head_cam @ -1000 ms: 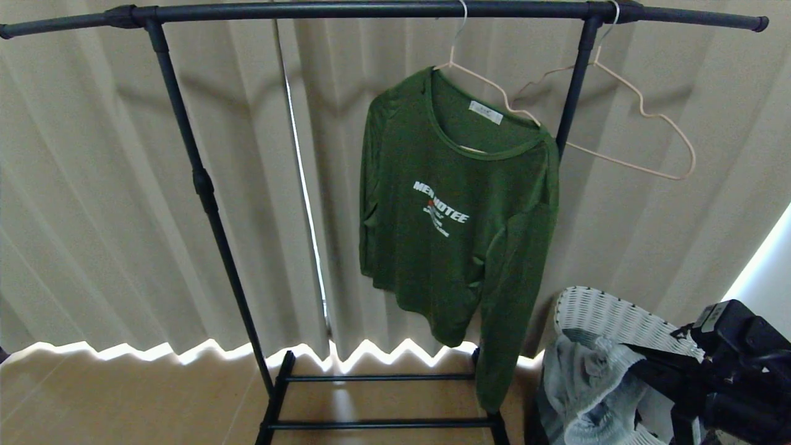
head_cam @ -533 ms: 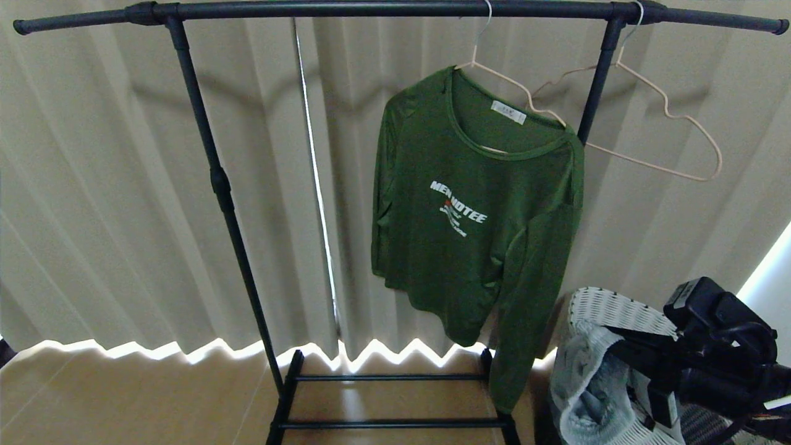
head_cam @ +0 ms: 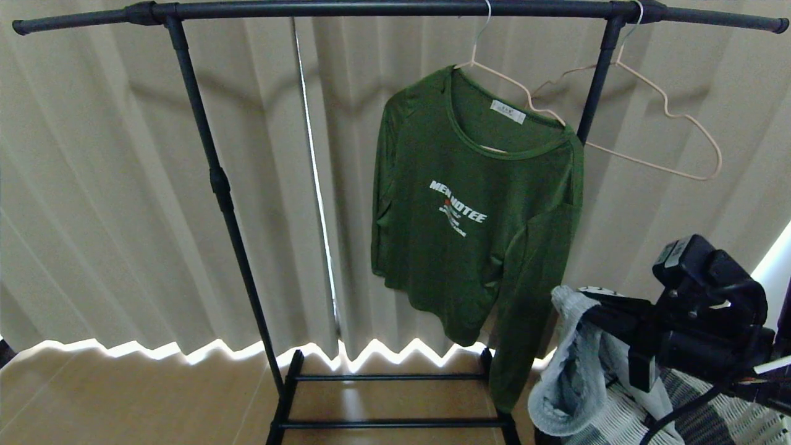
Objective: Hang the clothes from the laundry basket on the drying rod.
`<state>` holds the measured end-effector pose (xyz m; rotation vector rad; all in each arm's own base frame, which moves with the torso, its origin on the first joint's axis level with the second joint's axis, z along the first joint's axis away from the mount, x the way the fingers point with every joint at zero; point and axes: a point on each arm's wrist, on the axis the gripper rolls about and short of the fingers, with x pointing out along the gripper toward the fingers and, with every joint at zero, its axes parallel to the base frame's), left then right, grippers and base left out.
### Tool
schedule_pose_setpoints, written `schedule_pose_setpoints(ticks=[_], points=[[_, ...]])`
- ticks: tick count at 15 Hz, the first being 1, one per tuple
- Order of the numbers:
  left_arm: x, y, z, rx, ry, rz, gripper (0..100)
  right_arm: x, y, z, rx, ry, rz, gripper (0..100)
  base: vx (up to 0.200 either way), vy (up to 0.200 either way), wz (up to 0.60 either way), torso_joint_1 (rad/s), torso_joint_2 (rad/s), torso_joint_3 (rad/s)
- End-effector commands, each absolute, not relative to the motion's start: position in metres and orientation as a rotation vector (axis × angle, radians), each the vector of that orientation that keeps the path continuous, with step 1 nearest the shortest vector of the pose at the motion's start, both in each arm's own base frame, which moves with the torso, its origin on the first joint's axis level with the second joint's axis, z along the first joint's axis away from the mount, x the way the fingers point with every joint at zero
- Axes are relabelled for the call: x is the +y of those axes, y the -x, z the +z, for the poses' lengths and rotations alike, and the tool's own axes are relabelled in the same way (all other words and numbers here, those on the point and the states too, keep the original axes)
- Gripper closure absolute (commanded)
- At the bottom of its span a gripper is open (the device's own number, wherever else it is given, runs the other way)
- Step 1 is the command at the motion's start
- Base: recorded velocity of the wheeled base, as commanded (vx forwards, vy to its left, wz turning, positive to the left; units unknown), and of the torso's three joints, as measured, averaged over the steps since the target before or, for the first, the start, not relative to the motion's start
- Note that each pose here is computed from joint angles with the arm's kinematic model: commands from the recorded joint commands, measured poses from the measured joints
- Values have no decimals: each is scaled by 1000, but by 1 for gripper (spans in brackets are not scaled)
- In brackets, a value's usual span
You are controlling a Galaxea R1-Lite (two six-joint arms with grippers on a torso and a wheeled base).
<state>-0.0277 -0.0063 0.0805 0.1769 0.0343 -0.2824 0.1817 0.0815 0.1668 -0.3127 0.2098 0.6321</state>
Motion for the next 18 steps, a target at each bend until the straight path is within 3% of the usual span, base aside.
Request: schedule_pose_setpoints(ticks=[1, 4, 5, 7, 9, 13, 15, 16, 18], points=[[-7, 30, 105, -1, -189, -336, 0, 86, -188, 184, 144, 305, 649, 100, 0, 0, 0, 0, 0, 0], [-7, 8, 170, 44, -180, -378, 0, 90, -194, 201, 85, 297, 658, 100, 0, 0, 0, 0, 0, 0], [-9, -20, 203, 72, -172, -409, 0, 93, -200, 204, 78, 268, 690, 100, 0, 0, 0, 0, 0, 0], [-15, -68, 227, 106, -167, -466, 0, 103, -203, 212, 73, 195, 730, 100, 0, 0, 0, 0, 0, 0], [-29, -106, 227, 142, -170, -550, 0, 109, -203, 218, 73, 129, 748, 100, 0, 0, 0, 0, 0, 0], [-95, -154, 209, 216, -144, -694, 0, 114, -204, 232, 31, 109, 767, 100, 0, 0, 0, 0, 0, 0], [-144, -164, 187, 314, -52, -746, 0, 118, -202, 236, 19, 84, 785, 100, 0, 0, 0, 0, 0, 0], [-148, -164, 184, 328, -43, -754, 0, 118, -201, 236, 19, 80, 785, 100, 0, 0, 0, 0, 0, 0], [-185, -172, 159, 422, 62, -807, 0, 118, -200, 239, 18, 52, 789, 100, 0, 0, 0, 0, 0, 0]])
